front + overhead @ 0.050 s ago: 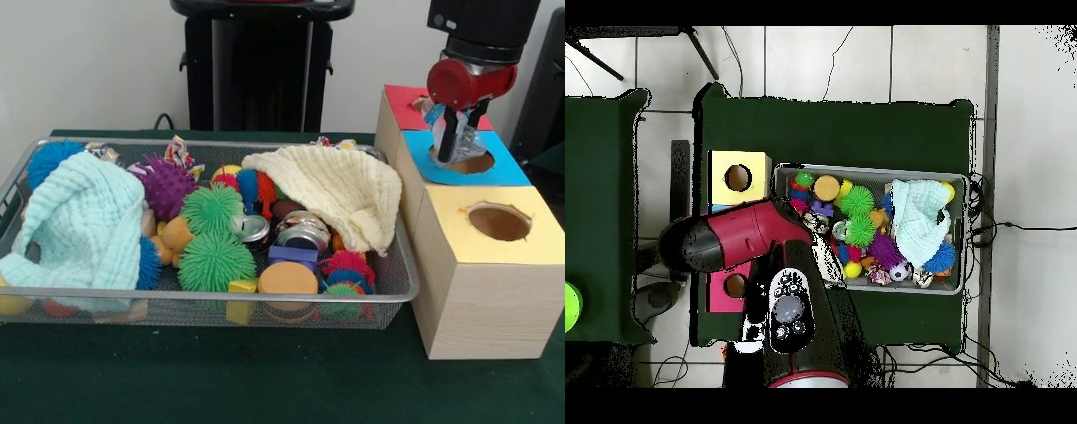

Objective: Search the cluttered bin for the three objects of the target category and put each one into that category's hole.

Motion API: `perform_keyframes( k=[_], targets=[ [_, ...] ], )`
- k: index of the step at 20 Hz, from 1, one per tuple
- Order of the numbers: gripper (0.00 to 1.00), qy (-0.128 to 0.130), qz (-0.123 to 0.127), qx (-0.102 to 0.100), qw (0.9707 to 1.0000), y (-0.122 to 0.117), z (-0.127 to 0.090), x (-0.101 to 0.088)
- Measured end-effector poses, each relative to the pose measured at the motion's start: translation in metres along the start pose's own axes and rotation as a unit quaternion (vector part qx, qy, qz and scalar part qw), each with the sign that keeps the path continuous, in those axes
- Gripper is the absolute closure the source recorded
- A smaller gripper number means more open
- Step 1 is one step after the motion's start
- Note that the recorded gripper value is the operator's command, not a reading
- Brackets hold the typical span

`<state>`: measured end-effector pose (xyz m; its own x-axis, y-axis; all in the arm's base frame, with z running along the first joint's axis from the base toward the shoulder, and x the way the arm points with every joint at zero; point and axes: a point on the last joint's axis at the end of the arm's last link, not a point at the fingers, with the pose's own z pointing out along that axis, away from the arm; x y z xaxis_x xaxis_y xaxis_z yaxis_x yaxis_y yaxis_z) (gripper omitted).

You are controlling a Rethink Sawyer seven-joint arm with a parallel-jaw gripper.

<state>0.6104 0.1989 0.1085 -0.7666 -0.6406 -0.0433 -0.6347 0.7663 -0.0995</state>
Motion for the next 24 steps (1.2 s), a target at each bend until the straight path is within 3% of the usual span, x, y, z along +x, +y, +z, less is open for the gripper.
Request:
perform_keyframes(
  k=[18, 24],
  targets=[
    [1.0, 0.017, 0.023, -0.022, 0.9993, 0.023, 0.015, -0.002],
    [1.0, 0.023, 0.025, -0.021, 0.9992, 0.026, 0.018, 0.001]
  ],
)
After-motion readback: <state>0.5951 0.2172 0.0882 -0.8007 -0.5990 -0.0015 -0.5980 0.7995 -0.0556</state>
